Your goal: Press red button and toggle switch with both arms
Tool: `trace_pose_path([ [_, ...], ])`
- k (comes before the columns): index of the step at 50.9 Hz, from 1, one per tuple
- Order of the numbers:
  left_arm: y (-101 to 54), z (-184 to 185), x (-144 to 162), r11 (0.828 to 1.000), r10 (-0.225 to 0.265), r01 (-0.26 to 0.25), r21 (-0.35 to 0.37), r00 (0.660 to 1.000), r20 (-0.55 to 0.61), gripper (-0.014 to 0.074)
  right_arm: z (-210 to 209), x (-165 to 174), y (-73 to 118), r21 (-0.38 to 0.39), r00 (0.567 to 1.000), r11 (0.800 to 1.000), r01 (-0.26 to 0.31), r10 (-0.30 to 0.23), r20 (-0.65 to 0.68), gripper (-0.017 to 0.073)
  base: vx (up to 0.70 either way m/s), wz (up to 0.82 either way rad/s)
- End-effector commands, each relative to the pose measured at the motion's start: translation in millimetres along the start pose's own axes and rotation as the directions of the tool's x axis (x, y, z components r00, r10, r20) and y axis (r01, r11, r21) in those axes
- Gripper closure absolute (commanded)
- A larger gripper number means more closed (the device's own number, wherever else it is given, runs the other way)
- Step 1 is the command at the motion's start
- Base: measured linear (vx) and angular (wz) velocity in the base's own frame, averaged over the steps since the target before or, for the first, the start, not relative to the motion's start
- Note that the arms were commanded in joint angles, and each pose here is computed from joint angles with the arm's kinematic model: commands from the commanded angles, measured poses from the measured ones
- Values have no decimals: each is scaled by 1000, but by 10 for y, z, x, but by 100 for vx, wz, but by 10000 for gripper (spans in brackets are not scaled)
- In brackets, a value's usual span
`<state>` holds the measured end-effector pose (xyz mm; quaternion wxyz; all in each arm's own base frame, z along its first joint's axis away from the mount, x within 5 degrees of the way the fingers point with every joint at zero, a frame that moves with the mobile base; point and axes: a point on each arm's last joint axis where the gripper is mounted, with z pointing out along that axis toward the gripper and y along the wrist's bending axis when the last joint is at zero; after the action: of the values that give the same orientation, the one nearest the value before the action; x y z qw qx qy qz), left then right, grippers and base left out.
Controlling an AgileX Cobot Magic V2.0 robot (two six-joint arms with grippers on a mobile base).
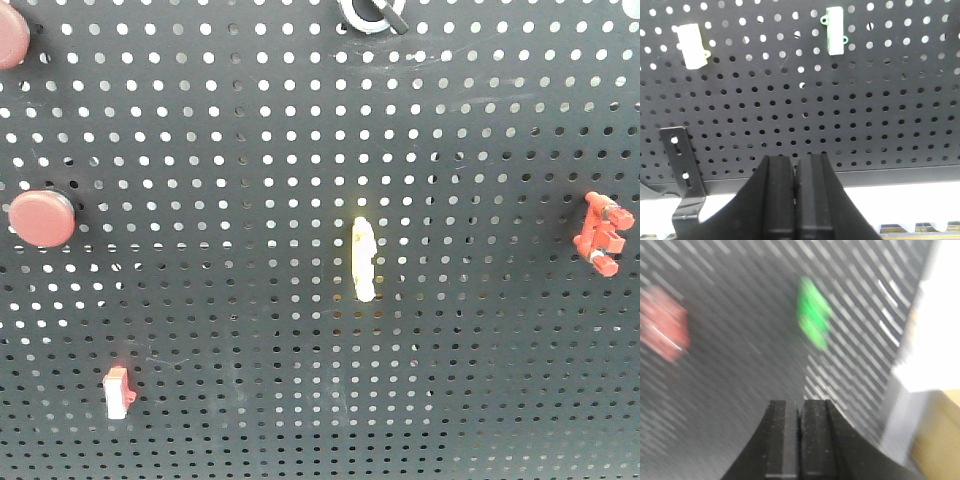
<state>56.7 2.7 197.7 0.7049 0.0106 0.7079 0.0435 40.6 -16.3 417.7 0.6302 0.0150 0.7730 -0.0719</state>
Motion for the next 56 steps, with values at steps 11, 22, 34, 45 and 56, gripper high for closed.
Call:
trace_pose_path([
  [11,-4,-1,30,1000,-9,9,-4,998,67,592,202,176,80,4,992,999,42,-42,120,562,0,0],
  [22,-4,-1,30,1000,-9,9,-4,998,67,592,481,898,279,-84,954,994,68,-40,297,562,0,0],
  [34,-4,-1,30,1000,-9,9,-4,998,67,592,575,1649,383,-164,946,985,-44,94,310,562,0,0],
  [45,-4,-1,33,1000,-9,9,-4,998,64,592,524,1987,395,-182,926,979,-91,150,347,562,0,0],
  [56,-4,-1,32,1000,-9,9,-4,998,62,592,513,1976,395,-167,920,985,-41,103,378,562,0,0],
])
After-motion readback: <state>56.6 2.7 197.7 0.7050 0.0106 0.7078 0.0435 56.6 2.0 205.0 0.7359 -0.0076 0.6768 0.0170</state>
